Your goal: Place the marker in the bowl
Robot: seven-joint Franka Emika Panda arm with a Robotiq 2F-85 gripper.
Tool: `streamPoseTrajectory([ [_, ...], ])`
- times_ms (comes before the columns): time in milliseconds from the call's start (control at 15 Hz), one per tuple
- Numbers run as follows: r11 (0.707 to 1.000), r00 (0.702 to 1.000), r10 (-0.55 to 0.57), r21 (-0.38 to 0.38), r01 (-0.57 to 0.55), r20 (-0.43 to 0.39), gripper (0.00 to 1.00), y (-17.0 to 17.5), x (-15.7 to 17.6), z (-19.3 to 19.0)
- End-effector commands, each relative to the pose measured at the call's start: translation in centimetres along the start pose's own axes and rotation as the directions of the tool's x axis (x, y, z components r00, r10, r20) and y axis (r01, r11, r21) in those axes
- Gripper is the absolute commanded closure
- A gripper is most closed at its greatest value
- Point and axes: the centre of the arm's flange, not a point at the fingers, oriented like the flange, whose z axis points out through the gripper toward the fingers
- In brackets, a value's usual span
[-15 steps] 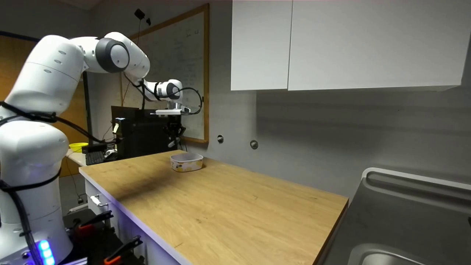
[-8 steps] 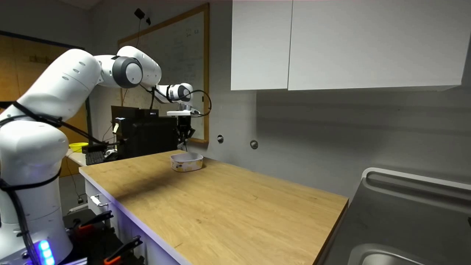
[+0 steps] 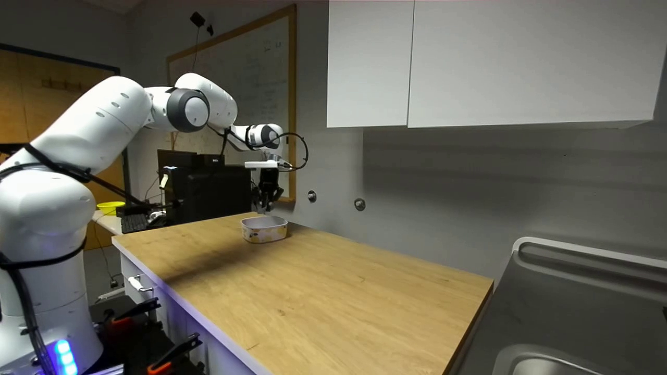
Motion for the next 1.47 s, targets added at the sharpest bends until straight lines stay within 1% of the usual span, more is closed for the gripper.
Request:
streamPoseTrajectory([
  [0,1.0,1.0,-0.008,0.003,0.008,0.026,0.95,0.8,0.4,0.5],
  [267,1.0,0.999,-0.009,0.001,0.009,0.038,0.95,0.7,0.1,0.9],
  [333,1.0,0.999,-0.009,-0.001,0.009,0.042,0.92,0.7,0.1,0.9],
  [400,1.0,0.999,-0.009,-0.002,0.009,0.047,0.72,0.7,0.0,1.0],
  [467,1.0,0.999,-0.007,-0.004,0.007,0.051,0.55,0.7,-0.1,1.0],
  [600,1.0,0.998,-0.006,-0.005,0.006,0.055,0.43,0.7,-0.2,1.1],
  [867,1.0,0.998,-0.002,-0.004,0.003,0.064,0.12,0.6,-0.5,1.3],
  [1000,1.0,0.998,0.003,-0.005,-0.002,0.064,0.01,0.8,-0.9,1.2],
  [1200,1.0,0.999,0.003,0.011,-0.004,0.043,0.0,1.3,-2.0,0.4],
  [1400,0.999,1.0,-0.004,0.041,0.005,-0.024,0.0,3.0,-4.2,-1.0],
])
